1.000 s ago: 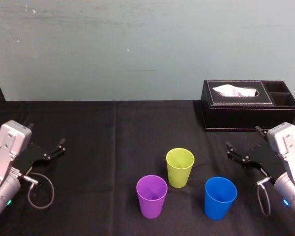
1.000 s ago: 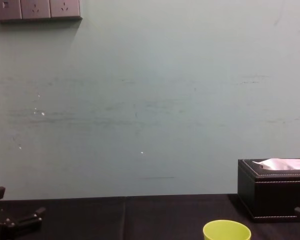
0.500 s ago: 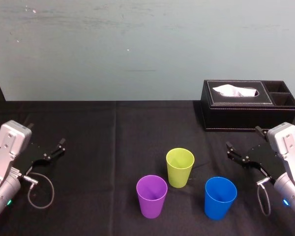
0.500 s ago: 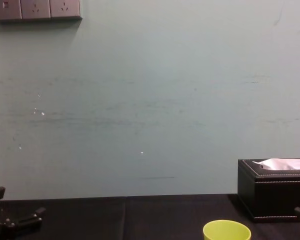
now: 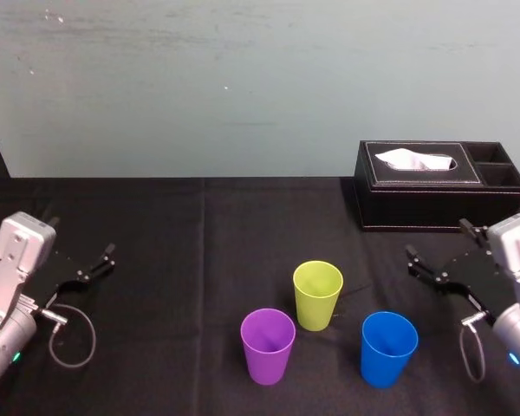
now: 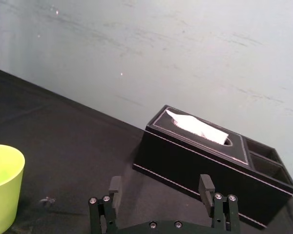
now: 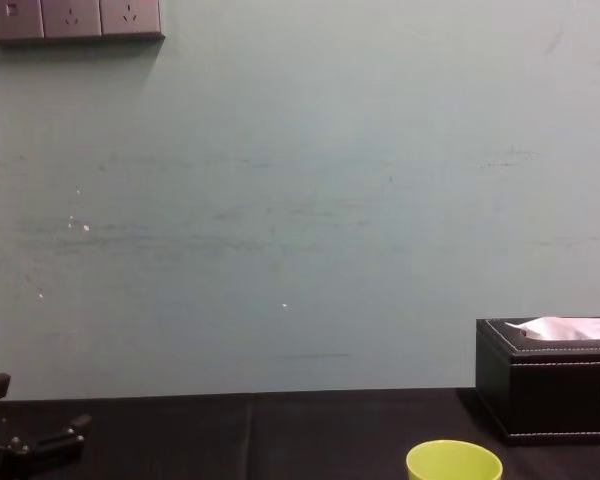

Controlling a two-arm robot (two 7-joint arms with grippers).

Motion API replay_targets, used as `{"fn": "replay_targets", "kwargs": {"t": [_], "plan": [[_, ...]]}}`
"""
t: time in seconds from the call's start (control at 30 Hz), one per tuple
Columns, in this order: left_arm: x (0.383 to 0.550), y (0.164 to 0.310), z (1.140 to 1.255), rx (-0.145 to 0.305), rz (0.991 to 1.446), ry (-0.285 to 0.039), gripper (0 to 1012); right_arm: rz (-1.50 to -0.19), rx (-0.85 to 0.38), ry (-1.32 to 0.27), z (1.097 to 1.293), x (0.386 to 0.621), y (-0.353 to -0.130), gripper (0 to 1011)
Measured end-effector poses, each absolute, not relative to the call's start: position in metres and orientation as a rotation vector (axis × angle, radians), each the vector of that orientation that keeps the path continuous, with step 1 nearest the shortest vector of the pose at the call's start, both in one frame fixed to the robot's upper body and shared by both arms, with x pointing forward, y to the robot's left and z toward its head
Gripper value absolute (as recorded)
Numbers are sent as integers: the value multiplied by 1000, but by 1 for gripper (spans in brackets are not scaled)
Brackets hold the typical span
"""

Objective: Stack the three plastic cups sequentially using one hand.

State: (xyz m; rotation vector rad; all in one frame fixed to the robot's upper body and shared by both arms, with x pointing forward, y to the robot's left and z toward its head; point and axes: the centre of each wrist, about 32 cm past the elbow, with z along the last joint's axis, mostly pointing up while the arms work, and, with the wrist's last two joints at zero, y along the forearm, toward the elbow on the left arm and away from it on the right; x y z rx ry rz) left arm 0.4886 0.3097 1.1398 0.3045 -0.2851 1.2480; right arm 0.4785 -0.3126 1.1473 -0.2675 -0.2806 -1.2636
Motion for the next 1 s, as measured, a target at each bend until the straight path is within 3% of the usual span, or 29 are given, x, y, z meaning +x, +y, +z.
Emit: {"fn": "replay_targets", "kwargs": {"t": [0.33,0.6,1.0], "plan": [[489,310,1140,304,1248,-285,1000,-1265,-303,-148,1164,438,-330,1004],[489,310,1140,304,1248,-285,1000,-1185,-385,53,1180,403,-339,1004],[489,310,1140,304,1248,-285,1000,-1069,-447,217,1173,378,-342,1004]]}}
